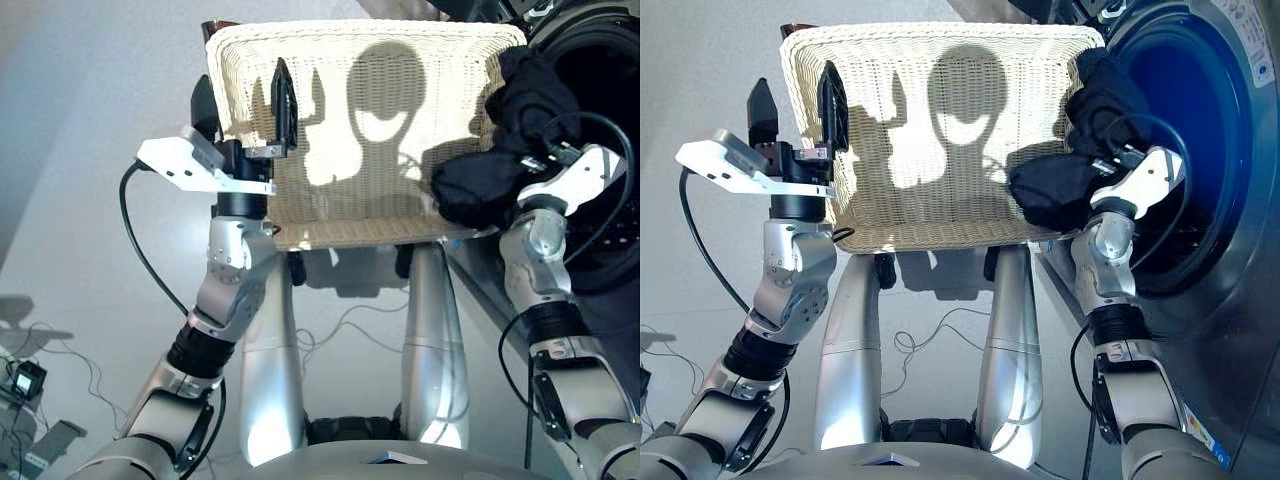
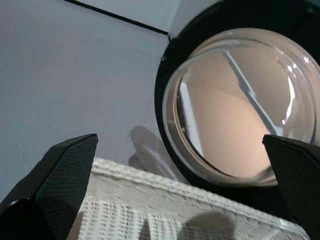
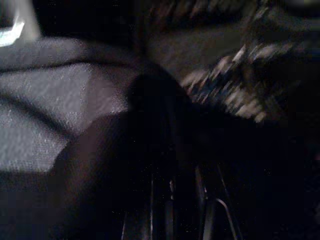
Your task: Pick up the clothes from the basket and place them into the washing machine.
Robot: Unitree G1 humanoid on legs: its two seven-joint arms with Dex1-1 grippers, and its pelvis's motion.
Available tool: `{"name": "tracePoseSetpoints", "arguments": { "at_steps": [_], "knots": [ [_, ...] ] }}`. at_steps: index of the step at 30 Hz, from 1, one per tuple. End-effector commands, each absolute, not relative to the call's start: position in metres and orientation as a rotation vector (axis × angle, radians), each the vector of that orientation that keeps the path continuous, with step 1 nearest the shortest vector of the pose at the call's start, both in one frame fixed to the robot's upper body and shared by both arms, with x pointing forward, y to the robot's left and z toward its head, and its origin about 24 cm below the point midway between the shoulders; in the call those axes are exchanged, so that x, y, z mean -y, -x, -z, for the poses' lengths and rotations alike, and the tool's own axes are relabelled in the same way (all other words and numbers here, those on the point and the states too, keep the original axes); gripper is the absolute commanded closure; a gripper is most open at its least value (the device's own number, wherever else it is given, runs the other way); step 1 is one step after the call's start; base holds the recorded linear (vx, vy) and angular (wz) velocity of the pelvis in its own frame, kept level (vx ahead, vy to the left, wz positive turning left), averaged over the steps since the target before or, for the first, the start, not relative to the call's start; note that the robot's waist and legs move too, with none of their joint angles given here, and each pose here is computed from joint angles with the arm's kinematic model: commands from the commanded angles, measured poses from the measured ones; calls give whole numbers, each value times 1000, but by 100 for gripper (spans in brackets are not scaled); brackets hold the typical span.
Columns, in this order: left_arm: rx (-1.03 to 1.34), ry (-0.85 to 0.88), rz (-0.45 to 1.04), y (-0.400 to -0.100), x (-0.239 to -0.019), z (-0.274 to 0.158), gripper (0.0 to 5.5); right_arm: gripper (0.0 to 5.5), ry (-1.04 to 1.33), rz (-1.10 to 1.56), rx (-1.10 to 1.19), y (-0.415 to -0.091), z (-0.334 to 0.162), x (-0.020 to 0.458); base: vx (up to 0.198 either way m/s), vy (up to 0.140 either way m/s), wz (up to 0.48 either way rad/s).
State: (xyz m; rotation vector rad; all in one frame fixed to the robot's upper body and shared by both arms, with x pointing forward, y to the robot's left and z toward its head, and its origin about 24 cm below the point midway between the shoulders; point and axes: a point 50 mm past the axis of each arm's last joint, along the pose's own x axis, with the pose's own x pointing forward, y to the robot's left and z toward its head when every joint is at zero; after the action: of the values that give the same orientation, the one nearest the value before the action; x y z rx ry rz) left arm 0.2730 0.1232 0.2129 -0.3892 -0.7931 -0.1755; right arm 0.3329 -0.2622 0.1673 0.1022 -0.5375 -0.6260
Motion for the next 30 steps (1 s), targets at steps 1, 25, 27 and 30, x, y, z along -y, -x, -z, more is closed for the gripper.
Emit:
{"name": "tracePoseSetpoints", "arguments": {
  "at_steps": [1,25,27,30],
  "knots": [
    [1012,367,200,-247,-128,-240,0,550,-130,867,788,-317,-218,302,0,0,0],
    [998,339,302,-243,-115,-245,0,550,-200,1376,344,-290,-228,437,0,0,0],
    [995,342,306,-243,-115,-245,0,550,-266,1397,360,-284,-230,443,0,0,0],
    [995,343,299,-243,-117,-246,0,550,-318,1434,379,-277,-232,448,0,0,0]
  ]
}}
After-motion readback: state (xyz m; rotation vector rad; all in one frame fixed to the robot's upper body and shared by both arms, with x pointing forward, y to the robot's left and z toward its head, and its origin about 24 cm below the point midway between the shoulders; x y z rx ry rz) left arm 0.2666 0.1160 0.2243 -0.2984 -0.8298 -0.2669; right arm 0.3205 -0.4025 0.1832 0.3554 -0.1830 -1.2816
